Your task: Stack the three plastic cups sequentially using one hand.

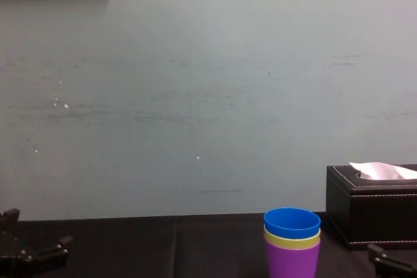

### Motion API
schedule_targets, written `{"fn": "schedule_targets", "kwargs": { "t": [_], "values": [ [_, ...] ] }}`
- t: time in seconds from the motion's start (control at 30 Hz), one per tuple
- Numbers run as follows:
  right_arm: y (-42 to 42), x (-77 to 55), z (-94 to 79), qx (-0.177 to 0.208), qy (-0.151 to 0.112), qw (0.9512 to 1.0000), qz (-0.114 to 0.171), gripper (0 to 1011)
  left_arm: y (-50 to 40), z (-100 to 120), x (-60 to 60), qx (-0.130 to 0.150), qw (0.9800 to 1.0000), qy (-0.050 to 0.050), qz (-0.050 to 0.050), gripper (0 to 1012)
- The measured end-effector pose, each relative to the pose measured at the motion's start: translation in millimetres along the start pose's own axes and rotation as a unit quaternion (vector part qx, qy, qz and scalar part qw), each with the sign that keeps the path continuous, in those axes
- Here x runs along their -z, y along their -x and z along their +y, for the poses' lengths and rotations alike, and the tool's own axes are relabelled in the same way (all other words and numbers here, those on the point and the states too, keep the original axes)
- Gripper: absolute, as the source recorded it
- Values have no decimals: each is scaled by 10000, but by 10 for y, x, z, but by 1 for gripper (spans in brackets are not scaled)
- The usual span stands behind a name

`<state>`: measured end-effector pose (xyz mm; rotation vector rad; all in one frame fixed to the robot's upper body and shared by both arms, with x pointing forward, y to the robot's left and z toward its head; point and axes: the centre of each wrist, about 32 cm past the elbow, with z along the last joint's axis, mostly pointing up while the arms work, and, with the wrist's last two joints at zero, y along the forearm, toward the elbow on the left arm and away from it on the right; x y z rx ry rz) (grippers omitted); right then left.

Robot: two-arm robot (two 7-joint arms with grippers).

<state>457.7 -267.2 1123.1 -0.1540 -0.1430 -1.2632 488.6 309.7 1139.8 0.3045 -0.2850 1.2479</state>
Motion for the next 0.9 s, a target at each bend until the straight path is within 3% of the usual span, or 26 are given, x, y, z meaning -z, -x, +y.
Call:
{"fn": "schedule_targets", "kwargs": {
  "t": [0.9],
  "values": [
    [0, 0, 0, 0, 0, 10000, 0, 1003, 0, 0, 0, 0, 10000, 0, 0, 1011]
  ]
}}
